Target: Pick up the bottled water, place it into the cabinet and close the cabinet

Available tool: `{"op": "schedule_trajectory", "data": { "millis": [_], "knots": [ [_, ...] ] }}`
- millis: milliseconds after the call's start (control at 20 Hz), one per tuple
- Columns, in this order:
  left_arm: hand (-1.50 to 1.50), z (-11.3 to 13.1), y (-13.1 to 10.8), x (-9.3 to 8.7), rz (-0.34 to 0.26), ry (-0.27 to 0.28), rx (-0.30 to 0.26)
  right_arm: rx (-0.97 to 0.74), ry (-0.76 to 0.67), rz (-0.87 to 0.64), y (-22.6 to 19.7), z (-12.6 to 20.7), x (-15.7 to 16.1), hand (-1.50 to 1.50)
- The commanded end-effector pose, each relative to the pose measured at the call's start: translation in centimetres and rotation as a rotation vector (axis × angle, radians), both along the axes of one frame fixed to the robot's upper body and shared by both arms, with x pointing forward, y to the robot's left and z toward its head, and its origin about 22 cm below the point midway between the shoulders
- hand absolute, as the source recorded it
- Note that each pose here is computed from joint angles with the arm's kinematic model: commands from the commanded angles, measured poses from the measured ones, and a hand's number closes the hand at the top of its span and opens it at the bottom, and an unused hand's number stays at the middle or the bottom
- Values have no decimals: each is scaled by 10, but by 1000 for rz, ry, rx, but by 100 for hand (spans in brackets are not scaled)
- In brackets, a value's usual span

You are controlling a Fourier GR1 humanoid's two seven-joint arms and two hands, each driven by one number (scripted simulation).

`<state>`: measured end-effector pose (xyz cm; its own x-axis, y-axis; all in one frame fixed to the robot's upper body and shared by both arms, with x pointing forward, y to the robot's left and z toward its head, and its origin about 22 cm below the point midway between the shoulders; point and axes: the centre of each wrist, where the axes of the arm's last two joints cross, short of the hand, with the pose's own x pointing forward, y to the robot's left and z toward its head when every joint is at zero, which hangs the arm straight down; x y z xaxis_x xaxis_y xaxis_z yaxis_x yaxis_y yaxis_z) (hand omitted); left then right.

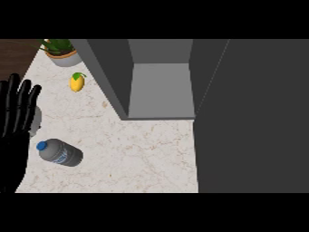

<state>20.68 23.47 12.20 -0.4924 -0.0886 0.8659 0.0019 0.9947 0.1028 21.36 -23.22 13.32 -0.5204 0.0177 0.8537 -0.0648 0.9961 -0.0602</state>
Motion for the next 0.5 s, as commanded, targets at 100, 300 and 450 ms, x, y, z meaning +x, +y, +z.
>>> {"op": "schedule_trajectory", "data": {
  "millis": [100,300,450],
  "knots": [
    [-150,21,48,-17,-228,-33,39,-17,-4,-42,-4,-8,-17,-150],
    [-150,-30,48,-12,-437,199,-173,3,112,149,9,-16,-29,-150],
    [-150,-8,74,-29,-521,223,-204,14,144,159,1,-7,-47,-150]
  ]
}}
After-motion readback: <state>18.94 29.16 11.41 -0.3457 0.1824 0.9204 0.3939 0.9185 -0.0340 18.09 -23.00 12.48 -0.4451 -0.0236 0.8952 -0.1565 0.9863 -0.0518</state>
